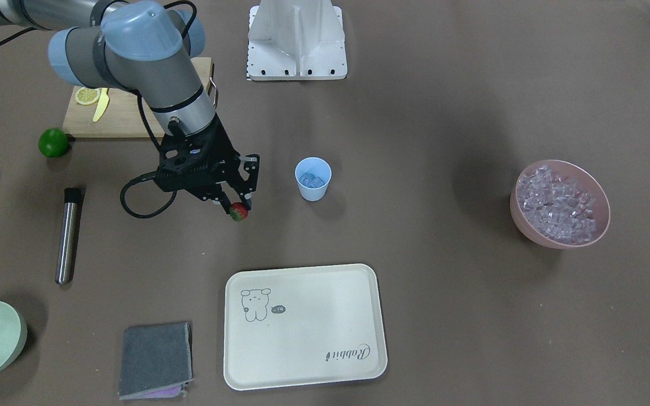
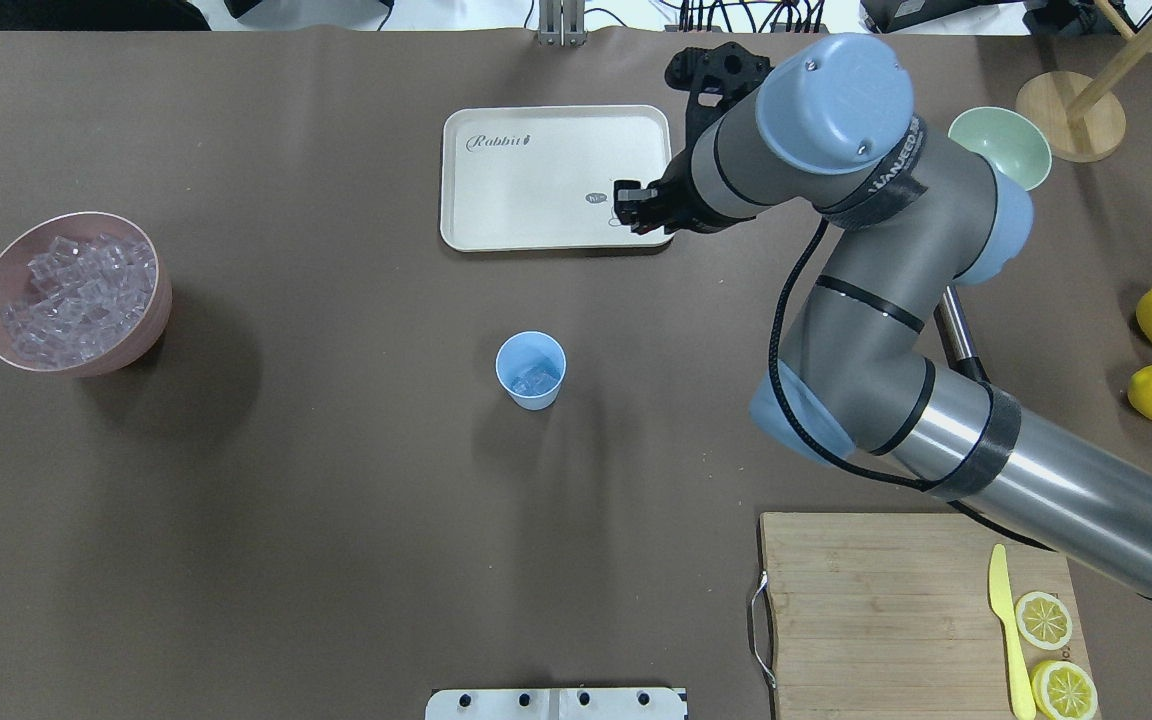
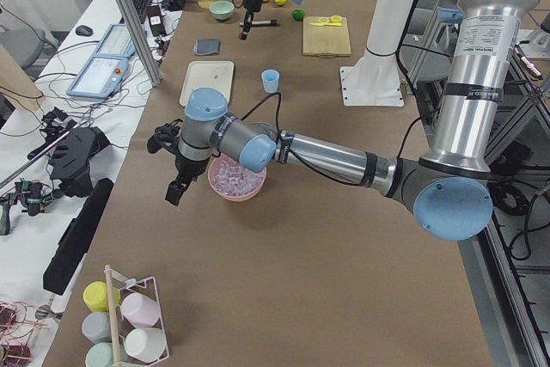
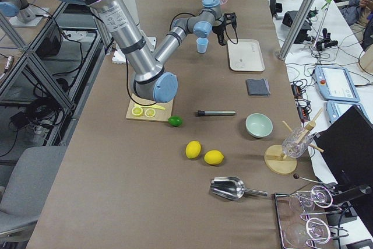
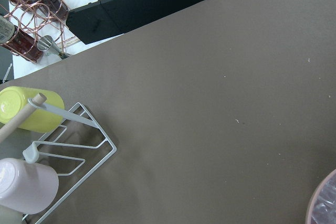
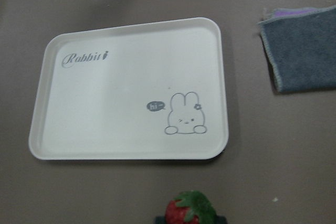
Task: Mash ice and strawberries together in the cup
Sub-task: 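Carry the strawberry with the right gripper over the blue cup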
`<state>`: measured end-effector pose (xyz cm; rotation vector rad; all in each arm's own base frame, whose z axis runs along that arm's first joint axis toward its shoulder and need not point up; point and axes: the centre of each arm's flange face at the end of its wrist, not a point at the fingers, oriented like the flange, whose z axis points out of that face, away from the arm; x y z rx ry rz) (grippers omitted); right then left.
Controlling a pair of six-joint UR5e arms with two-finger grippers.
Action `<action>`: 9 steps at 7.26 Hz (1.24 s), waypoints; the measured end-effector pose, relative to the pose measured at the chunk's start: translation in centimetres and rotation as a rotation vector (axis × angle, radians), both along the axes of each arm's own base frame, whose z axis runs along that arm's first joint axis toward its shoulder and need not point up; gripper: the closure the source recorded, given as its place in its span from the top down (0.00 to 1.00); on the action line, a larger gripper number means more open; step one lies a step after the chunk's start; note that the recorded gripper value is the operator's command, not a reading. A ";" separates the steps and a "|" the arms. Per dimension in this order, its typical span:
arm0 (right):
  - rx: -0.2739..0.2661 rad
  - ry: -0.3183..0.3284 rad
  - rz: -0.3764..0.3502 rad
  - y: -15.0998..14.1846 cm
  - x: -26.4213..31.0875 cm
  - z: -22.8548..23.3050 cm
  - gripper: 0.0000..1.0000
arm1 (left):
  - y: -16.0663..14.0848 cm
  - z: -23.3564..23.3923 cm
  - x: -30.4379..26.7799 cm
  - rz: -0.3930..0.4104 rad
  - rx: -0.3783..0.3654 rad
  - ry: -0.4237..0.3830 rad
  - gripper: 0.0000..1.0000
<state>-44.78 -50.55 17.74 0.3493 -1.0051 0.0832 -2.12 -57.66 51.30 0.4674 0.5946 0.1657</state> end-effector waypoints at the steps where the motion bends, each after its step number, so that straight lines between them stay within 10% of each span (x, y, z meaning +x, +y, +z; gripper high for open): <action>1: 0.025 -0.005 -0.017 1.8 -1.9 -1.2 0.00 | 0.3 0.3 -0.2 -0.003 -0.004 0.000 0.98; 9: 0.147 0.032 -0.134 7.4 -9.2 -3.3 0.00 | 1.4 2.3 -1.0 -0.016 -0.044 -0.003 0.98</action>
